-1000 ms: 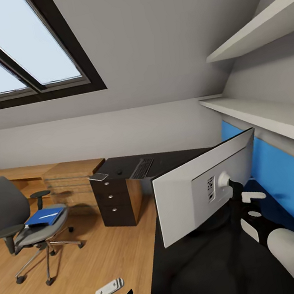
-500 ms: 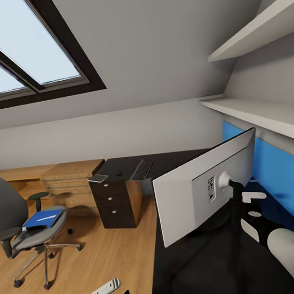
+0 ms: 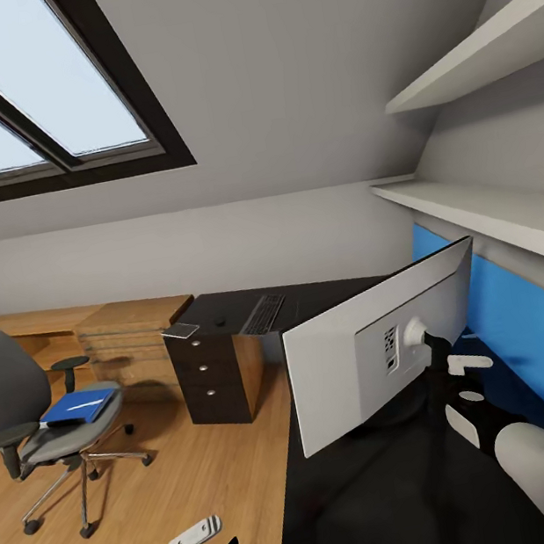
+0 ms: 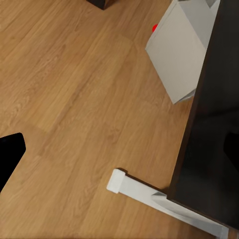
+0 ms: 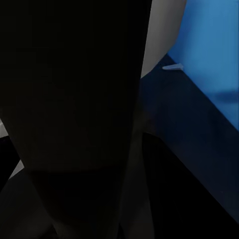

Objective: In the bedroom, organize the workspace by keeping the computer under the desk, ensuring the monitor is on the desk, placing the keyboard on the desk next to the monitor, placing the mouse on the desk next to the keyboard, moving the folder from the swivel chair onto the desk next to the mouse, stacking the notebook on top of the folder with the pen on top of the notebook, and positioning the swivel chair next to the desk.

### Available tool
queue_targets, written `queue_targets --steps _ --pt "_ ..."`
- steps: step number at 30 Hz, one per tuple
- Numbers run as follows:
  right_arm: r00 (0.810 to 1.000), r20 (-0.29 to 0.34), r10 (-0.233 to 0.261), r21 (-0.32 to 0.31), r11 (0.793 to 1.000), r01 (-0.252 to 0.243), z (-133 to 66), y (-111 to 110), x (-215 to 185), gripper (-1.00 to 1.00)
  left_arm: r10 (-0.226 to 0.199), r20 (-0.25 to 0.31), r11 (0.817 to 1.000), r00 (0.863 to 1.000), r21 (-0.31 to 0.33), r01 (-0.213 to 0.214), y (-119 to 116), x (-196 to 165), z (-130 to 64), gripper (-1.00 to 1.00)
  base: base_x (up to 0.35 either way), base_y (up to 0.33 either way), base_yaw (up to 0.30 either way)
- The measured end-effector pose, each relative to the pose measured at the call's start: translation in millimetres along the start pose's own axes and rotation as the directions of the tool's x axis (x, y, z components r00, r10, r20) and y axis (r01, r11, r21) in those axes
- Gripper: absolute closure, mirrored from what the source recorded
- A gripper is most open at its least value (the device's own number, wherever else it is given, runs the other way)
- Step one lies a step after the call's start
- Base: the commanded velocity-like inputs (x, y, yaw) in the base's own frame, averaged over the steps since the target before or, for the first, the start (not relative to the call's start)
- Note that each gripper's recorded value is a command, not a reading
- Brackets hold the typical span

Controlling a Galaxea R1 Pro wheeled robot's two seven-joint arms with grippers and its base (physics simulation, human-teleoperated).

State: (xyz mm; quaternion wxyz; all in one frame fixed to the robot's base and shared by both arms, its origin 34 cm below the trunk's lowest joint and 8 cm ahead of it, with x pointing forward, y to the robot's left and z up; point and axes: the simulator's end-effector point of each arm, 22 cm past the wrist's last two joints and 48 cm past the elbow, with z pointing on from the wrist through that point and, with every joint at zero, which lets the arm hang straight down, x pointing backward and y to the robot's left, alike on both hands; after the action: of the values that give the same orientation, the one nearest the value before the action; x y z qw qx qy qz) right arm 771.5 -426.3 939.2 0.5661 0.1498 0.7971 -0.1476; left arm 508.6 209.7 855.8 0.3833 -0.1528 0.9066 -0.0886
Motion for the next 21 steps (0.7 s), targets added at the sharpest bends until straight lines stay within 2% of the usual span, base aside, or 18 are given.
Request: queue_targets --steps 21 --pt "1.000 0.000 -0.010 -0.003 1.000 0.010 -0.2 1.4 1.4 -1.00 -0.001 0.000 1.000 1.000 0.000 0.001 0.1 0.0 0.3 -1.00 -0.001 0.000 0.000"
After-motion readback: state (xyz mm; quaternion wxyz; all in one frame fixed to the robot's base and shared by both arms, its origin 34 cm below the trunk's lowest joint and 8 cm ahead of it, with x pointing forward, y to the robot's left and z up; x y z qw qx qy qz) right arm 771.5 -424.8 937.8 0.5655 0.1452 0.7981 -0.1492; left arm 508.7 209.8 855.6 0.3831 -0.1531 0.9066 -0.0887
